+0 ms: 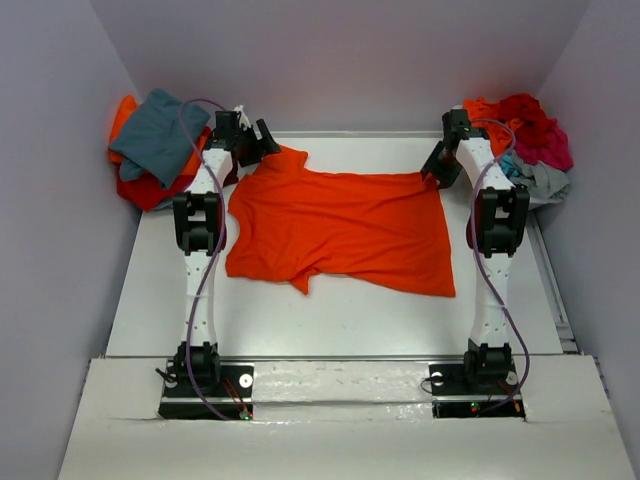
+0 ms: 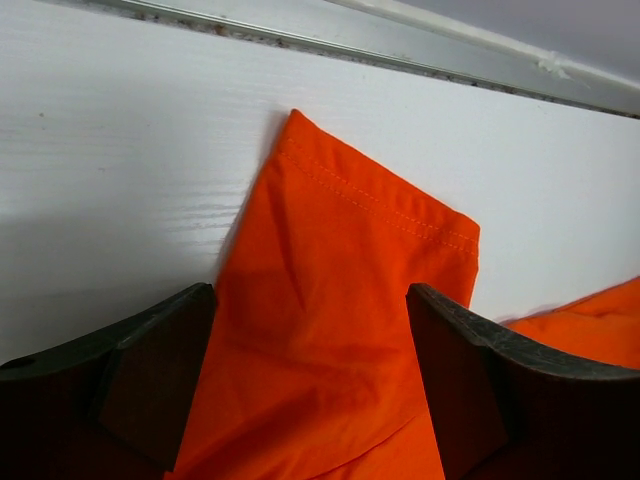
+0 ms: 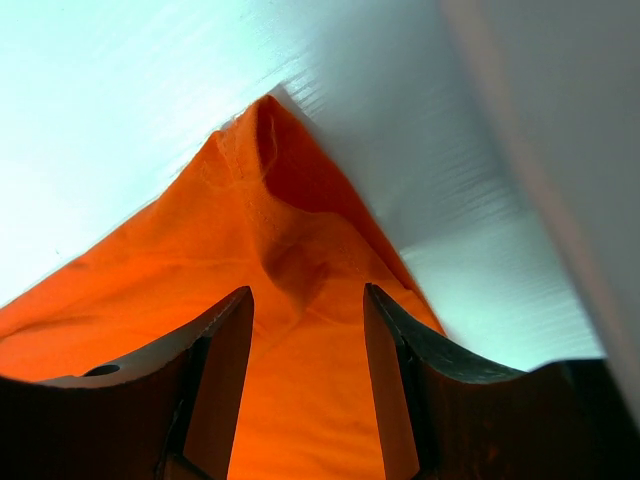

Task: Fold and stack the t-shirts
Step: Grap the side of the flattened tshirt furthest away from the robot with both arms

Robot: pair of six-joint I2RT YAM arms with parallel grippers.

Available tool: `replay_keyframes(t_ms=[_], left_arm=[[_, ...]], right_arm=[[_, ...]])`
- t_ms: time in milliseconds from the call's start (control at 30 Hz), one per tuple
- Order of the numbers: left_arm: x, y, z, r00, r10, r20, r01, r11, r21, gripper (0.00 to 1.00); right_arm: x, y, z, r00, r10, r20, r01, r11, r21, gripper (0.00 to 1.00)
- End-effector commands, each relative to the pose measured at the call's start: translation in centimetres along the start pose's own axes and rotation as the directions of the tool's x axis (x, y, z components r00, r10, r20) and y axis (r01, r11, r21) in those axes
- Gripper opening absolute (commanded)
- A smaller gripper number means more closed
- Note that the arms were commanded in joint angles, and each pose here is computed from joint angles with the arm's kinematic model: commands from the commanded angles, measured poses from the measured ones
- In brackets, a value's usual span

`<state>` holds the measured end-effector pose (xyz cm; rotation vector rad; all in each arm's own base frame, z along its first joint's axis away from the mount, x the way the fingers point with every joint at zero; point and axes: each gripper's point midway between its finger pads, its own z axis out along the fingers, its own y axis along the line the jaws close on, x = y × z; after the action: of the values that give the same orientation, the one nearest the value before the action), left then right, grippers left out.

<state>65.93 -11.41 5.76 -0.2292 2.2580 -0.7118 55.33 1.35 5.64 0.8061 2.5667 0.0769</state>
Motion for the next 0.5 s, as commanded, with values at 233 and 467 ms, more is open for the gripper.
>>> replay_keyframes(t_ms=[233, 467], left_arm=[[1.4, -0.9, 1.6, 0.997, -0.066, -0.039, 0.070, 0.990, 0.120, 0.92], [0.5, 1.2, 0.9, 0.994, -0.107, -0.021, 0.107, 0.994, 0.024, 0.92]], right_arm=[[-6.3, 0.2, -3.9, 0.976, 0.019, 0.218, -0.016, 1.000, -0.015, 0.54], [-5.9, 0.0, -2.3, 0.980, 0.008, 0.201, -0.009, 1.000, 0.004, 0.54]])
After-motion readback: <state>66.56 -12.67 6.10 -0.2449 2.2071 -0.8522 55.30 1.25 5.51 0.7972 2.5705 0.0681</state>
